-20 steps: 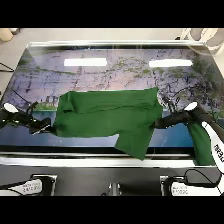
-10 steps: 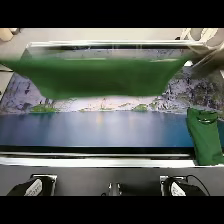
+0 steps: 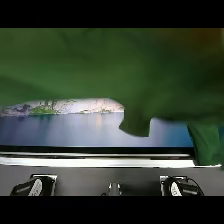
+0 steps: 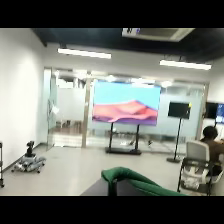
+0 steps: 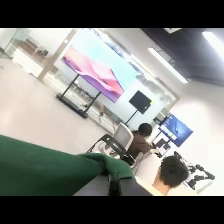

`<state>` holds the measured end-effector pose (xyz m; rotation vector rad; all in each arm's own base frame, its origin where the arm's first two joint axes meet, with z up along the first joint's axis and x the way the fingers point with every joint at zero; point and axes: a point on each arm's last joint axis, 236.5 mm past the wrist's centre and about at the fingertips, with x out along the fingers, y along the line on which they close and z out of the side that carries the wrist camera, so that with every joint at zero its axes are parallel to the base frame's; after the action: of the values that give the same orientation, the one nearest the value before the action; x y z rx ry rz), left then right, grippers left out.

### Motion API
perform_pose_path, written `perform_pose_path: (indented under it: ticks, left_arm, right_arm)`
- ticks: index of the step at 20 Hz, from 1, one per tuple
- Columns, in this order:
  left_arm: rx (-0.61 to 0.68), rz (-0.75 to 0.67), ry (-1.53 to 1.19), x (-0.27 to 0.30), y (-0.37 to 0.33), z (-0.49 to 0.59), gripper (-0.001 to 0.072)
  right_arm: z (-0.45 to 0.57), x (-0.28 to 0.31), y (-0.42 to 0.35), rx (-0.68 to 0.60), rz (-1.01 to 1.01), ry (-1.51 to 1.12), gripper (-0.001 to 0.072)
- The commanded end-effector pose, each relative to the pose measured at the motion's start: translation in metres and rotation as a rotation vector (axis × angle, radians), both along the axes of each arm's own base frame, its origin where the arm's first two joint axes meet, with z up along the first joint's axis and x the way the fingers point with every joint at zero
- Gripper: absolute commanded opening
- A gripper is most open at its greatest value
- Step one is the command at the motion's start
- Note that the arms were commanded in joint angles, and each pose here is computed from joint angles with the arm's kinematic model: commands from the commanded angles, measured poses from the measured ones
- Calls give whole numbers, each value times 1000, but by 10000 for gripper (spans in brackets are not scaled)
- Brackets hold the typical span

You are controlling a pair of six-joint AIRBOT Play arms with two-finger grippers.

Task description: Fold the shirts.

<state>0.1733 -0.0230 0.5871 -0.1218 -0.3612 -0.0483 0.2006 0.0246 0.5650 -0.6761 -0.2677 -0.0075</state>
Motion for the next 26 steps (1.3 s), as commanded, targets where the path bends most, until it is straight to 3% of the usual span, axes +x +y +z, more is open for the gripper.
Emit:
perform_pose_path:
  ticks: [1,4,6,10,13,15,18,23,26]
  left_arm:
    - [-21,-6,27,-2,-1,-5,21]
    - [-34,-26,261,47,8,-56,23]
    - [-29,-51,514,96,19,-117,22]
    - [-71,-153,1060,185,41,-290,22]
    - [-118,-185,1371,224,45,-432,22]
    - [-155,-186,1445,254,45,-495,22]
    - [-200,-182,1465,302,47,-550,22]
    - [-250,-165,1424,366,53,-577,23]
    - [-238,-171,1419,381,50,-588,23]
  right_arm:
    - [-18,0,-11,12,-49,81,16]
    - [-73,47,-30,108,-83,322,17]
    - [-149,94,-36,142,-70,633,17]
    - [-329,166,-24,225,39,1290,16]
    - [-451,222,4,213,90,1549,16]
    - [-510,265,21,229,84,1571,17]
    - [-556,321,24,364,24,1477,17]
    - [-542,393,10,403,-8,1168,17]
    - [-534,403,7,407,-12,1114,17]
